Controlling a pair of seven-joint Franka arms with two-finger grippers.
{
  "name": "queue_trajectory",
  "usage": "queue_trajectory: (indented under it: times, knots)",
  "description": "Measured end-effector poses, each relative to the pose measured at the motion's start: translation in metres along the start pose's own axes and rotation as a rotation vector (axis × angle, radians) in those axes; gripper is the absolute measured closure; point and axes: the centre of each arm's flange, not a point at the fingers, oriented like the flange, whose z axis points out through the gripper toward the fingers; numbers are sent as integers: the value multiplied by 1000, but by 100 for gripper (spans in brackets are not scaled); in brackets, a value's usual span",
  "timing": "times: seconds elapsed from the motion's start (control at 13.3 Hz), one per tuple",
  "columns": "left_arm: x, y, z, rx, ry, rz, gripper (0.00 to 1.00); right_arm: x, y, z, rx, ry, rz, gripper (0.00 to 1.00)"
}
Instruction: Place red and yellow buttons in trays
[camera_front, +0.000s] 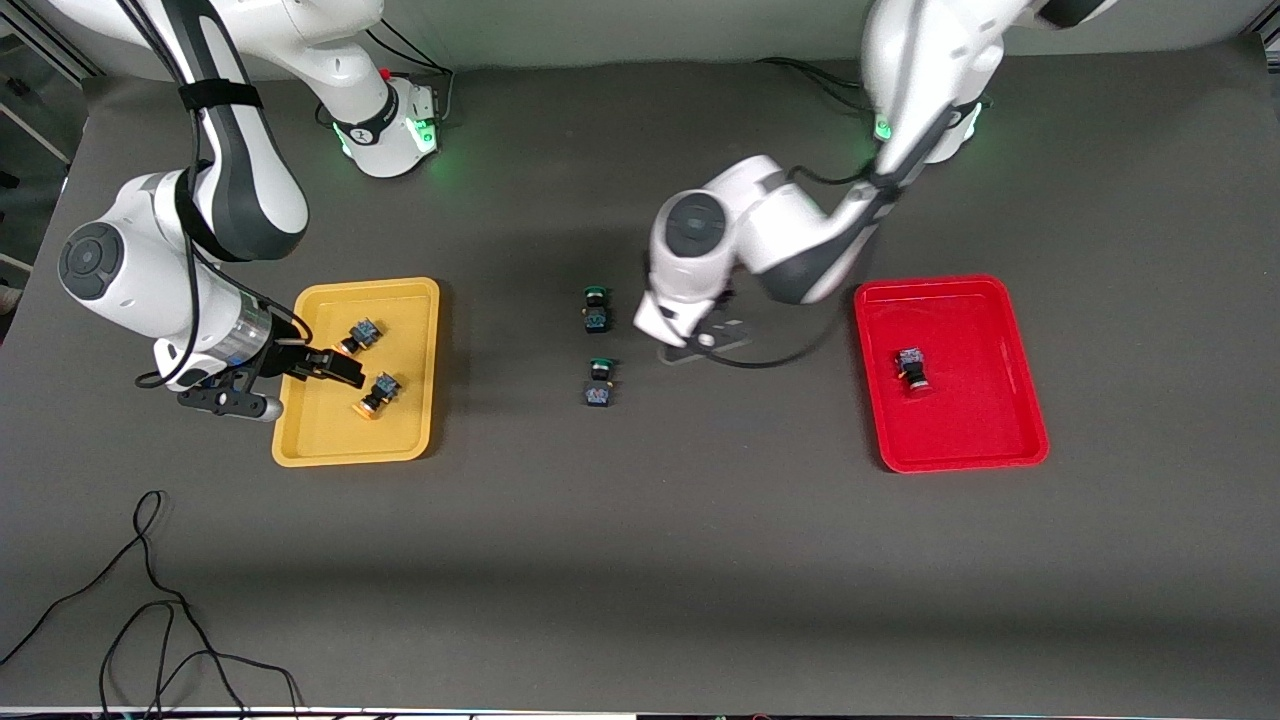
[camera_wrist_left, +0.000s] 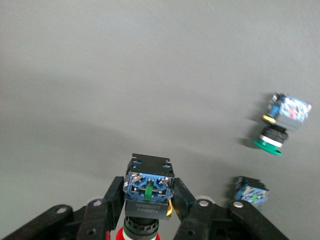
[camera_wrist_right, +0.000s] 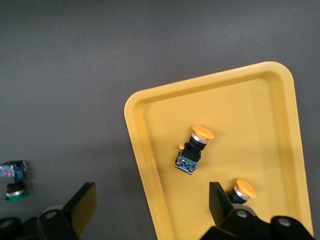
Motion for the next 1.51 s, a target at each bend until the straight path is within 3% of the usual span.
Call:
queue_trajectory:
  times: [0.15, 0.45, 0.68, 0.9, 1.13, 1.2, 1.35, 1.51]
  knots:
    - [61, -73, -39, 12, -41, 4, 55, -1, 1, 8, -6, -14, -21, 0]
    - [163, -257, -35, 33, -156, 117, 55, -1, -1, 8, -9, -13, -53, 0]
    - [207, -378, -6, 24, -141, 168, 55, -2, 4, -4, -4, -14, -100, 0]
    - [213, -391, 49, 16, -72, 214, 55, -8, 3, -46, -1, 18, -128, 0]
    - [214, -392, 84, 21, -78, 250, 55, -29, 8, -117, -21, 86, -165, 0]
    - [215, -394, 86, 29, -79, 254, 49, -36, 17, -138, -34, 109, -165, 0]
    - [219, -397, 76, 42, -78, 250, 26, -44, 43, -166, -41, 145, -131, 0]
    - [231, -402, 40, 76, -97, 231, 7, -50, 58, -179, -41, 143, -108, 0]
